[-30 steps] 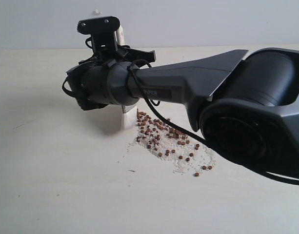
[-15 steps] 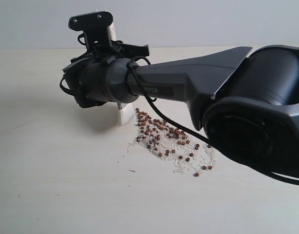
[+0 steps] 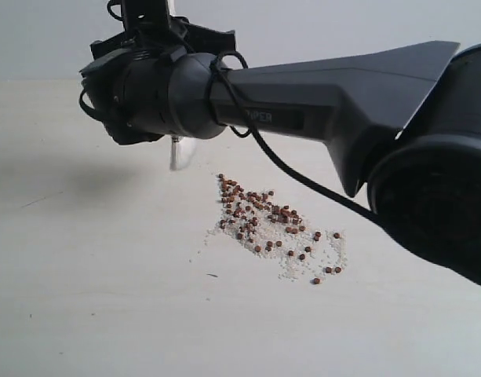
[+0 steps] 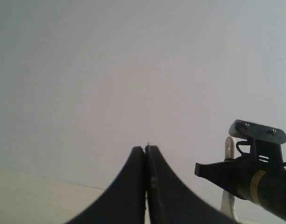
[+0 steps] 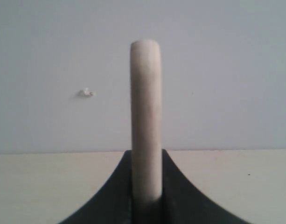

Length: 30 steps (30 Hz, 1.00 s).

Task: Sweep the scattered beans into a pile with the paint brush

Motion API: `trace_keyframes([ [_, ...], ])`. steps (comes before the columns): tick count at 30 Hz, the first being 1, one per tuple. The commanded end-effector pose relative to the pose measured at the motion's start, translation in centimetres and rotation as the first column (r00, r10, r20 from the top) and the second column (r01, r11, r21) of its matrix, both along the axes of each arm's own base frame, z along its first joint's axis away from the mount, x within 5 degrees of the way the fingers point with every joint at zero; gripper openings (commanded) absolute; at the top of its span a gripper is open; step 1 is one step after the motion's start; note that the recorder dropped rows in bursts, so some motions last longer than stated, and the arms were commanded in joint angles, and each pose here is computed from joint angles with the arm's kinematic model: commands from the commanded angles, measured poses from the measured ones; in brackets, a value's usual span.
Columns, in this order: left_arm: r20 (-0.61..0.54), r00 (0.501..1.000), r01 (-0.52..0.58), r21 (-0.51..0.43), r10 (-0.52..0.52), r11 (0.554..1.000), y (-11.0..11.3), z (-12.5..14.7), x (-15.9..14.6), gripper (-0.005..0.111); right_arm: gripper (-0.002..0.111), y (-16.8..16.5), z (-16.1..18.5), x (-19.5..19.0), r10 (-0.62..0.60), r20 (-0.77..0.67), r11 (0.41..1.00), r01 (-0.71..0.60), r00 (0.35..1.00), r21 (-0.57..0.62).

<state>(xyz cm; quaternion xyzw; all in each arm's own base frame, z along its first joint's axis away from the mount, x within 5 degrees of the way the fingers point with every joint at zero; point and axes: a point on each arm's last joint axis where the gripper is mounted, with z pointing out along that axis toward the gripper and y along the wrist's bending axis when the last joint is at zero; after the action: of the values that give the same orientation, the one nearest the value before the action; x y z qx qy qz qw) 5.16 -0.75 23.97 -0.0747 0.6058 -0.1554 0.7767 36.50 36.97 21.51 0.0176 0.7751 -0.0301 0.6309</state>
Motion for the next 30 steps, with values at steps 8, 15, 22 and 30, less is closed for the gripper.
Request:
trace_keyframes([
  [8, -0.001, 1.000, 0.000, -0.002, 0.000, 1.000, 0.0, -0.2, 0.0, 0.000, 0.000, 0.8, -4.3, -0.8, -0.130, 0.183, 0.991, 0.120, 0.975, 0.067],
  [15, -0.001, 1.000, 0.000, -0.002, 0.000, 1.000, 0.0, -0.2, 0.0, 0.000, 0.000, 0.7, -6.7, -0.7, -0.156, 0.155, 0.988, 0.153, 0.975, 0.034],
  [22, -0.001, 1.000, 0.000, -0.002, 0.000, 1.000, 0.0, -0.2, 0.0, 0.000, 0.000, 0.3, -7.6, -0.8, -0.194, 0.096, 0.981, 0.191, 0.976, 0.041],
  [30, -0.001, 1.000, 0.000, -0.002, 0.000, 1.000, 0.0, -0.2, 0.0, 0.000, 0.000, -0.2, -8.4, -0.9, -0.238, 0.005, 0.971, 0.238, 0.971, 0.001],
])
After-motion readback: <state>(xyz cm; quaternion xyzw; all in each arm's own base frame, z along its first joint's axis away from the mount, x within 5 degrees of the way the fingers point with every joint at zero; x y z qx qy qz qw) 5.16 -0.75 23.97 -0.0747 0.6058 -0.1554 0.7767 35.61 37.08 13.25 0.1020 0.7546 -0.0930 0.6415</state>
